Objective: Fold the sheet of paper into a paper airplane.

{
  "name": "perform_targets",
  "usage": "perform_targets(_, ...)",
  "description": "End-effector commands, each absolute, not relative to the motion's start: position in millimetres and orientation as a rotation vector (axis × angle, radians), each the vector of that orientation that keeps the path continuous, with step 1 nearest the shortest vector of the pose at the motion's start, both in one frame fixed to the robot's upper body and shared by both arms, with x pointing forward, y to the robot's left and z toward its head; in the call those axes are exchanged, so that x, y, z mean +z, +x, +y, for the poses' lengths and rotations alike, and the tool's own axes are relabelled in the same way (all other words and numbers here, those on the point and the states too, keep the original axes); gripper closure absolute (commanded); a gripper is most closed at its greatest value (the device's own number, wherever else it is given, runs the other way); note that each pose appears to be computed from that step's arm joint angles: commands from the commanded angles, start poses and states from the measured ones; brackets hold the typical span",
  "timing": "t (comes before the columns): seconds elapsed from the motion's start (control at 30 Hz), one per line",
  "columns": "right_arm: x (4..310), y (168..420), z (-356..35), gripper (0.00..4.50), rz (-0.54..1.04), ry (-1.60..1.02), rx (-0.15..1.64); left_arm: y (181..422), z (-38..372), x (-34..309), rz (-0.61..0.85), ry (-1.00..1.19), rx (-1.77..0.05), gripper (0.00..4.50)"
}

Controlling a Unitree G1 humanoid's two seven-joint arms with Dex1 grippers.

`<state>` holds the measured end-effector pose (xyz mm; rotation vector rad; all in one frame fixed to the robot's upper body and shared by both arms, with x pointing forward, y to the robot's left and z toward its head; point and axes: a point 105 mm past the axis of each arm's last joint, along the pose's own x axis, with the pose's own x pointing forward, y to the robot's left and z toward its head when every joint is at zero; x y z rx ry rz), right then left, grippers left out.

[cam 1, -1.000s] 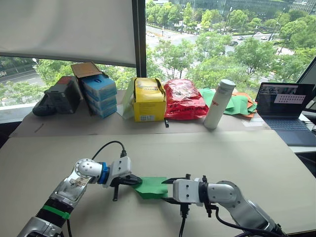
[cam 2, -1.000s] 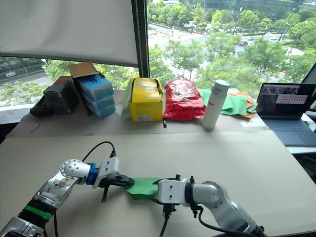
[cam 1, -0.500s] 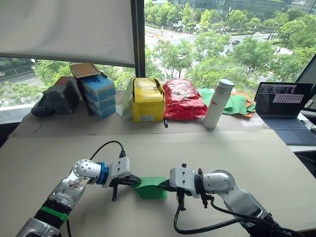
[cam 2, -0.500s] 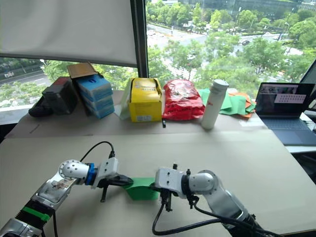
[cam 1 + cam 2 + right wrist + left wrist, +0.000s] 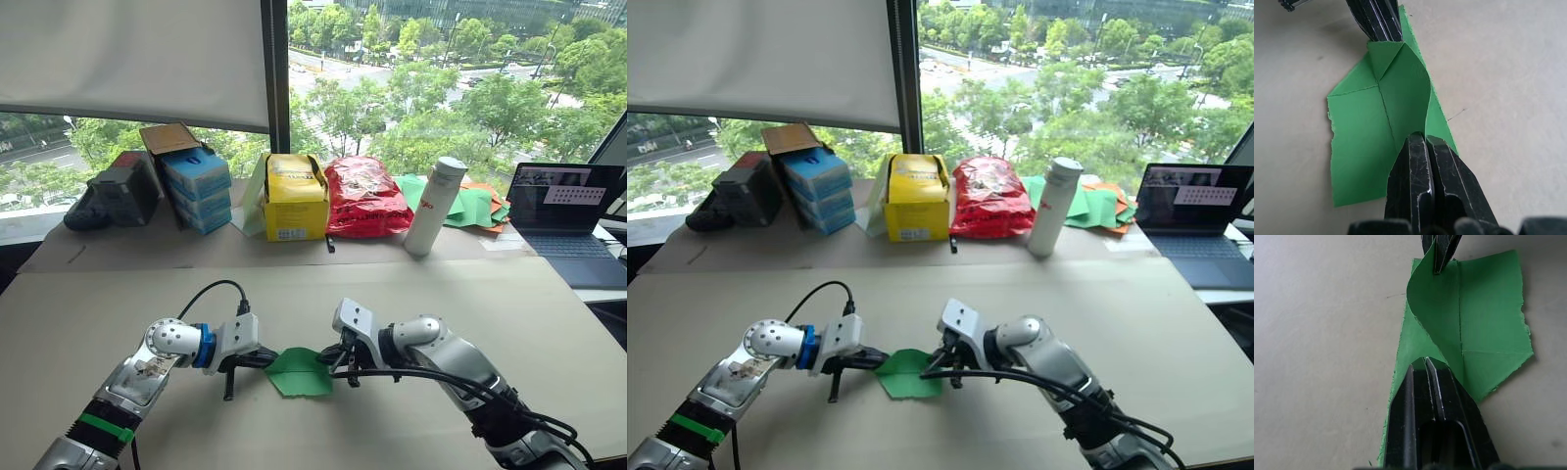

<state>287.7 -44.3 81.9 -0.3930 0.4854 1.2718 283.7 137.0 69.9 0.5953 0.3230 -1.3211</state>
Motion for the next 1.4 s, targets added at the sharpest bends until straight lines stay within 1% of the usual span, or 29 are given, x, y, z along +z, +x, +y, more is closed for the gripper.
perform_targets(0.03, 74, 291, -48, 4.45, 0.556, -0.391, 1.228, 277, 158, 41, 0.495, 0.614, -1.267, 4.5)
perform_targets(0.13, 67, 288, -49, 4.45, 0.591, -0.387, 1.224, 281, 161, 48, 0.479, 0.618, -1.239, 4.5)
perform_targets(0.27, 57, 288, -52, 4.45, 0.618, -0.417, 1.2, 290, 160, 91, 0.38, 0.539, -1.2, 4.5)
perform_targets(0.33, 56, 288, -52, 4.45, 0.622, -0.423, 1.196, 289, 157, 107, 0.351, 0.487, -1.217, 4.5)
perform_targets(0.4, 54, 288, -52, 4.45, 0.626, -0.429, 1.195, 285, 153, 117, 0.336, 0.448, -1.238, 4.5)
perform_targets(0.47, 52, 287, -52, 4.45, 0.629, -0.441, 1.198, 278, 143, 125, 0.314, 0.363, -1.288, 4.5)
perform_targets(0.57, 50, 288, -52, 4.45, 0.632, -0.459, 1.191, 269, 133, 120, 0.329, 0.325, -1.34, 4.5)
perform_targets(0.67, 50, 289, -52, 4.45, 0.625, -0.465, 1.19, 271, 129, 108, 0.351, 0.314, -1.331, 4.5)
perform_targets(0.83, 53, 288, -51, 4.45, 0.612, -0.476, 1.187, 280, 127, 86, 0.38, 0.359, -1.286, 4.5)
perform_targets(0.93, 56, 287, -51, 4.45, 0.592, -0.484, 1.183, 279, 126, 75, 0.401, 0.382, -1.289, 4.5)
perform_targets(1.07, 67, 288, -48, 3.28, 0.543, -0.457, 1.176, 273, 126, 64, 0.429, 0.387, -1.302, 4.5)
perform_targets(1.13, 85, 289, -41, 2.55, 0.462, -0.412, 1.178, 272, 129, 56, 0.449, 0.397, -1.294, 4.5)
perform_targets(1.2, 104, 286, -35, 2.55, 0.373, -0.377, 1.2, 270, 130, 53, 0.455, 0.393, -1.29, 4.5)
perform_targets(1.3, 116, 283, -32, 2.55, 0.307, -0.393, 1.203, 269, 131, 51, 0.458, 0.396, -1.29, 4.5)
perform_targets(1.4, 117, 287, -33, 3.4, 0.257, -0.444, 1.156, 268, 131, 51, 0.46, 0.392, -1.285, 4.5)
